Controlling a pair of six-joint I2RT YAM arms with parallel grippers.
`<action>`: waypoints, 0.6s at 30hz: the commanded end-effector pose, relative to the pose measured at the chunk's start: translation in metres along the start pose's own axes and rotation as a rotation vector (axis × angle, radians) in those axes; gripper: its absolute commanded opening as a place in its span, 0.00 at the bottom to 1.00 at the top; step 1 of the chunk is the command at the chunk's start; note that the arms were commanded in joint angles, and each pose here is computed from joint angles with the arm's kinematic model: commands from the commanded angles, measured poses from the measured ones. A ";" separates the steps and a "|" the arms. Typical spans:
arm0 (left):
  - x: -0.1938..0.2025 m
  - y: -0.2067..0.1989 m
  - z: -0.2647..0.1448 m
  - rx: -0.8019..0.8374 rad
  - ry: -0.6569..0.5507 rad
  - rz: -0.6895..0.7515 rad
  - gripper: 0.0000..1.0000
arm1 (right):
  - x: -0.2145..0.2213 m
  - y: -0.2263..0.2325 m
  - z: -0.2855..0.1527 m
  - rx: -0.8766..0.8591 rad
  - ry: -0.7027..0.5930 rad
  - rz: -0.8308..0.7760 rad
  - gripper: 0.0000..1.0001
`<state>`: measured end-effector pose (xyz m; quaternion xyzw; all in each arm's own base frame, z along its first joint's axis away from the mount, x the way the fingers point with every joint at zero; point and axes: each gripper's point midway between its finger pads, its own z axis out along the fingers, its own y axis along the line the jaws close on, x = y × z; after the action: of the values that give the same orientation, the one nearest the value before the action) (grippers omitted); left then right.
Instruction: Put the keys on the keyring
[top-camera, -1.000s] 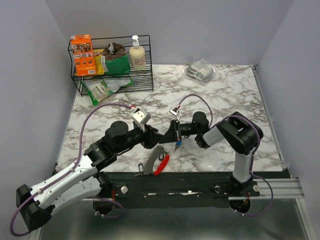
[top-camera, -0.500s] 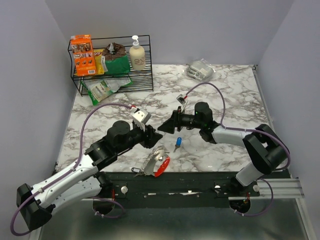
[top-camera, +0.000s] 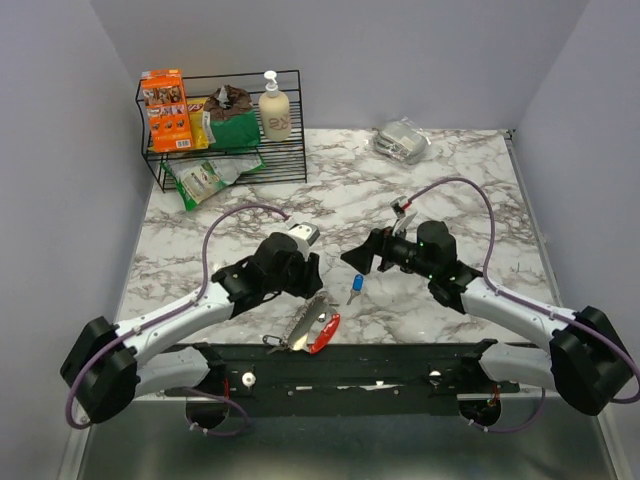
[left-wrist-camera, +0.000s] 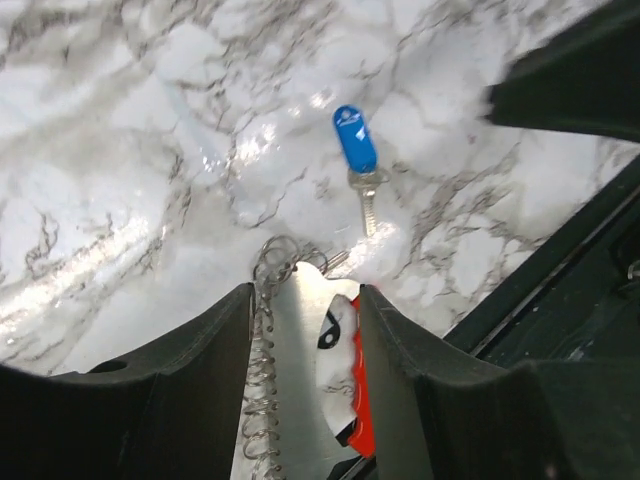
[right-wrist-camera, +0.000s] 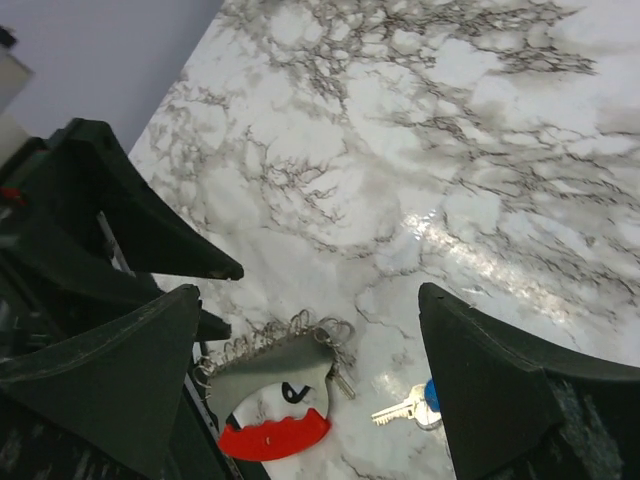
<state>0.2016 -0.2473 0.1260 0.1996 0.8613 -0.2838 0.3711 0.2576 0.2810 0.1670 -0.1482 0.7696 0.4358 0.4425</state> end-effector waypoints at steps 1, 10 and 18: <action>0.008 0.008 0.019 -0.060 0.095 -0.065 0.52 | 0.009 -0.030 -0.019 0.152 -0.003 0.003 0.98; 0.016 0.013 0.053 -0.089 0.191 -0.065 0.34 | 0.016 -0.040 -0.036 0.196 -0.009 0.005 0.99; 0.032 0.018 0.056 -0.119 0.255 -0.057 0.32 | 0.023 -0.044 -0.035 0.202 0.011 0.014 0.99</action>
<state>0.2212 -0.2645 0.0660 0.1859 0.9178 -0.2234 0.2705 0.2504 0.2371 0.1433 -0.1028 0.8017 0.3772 0.4521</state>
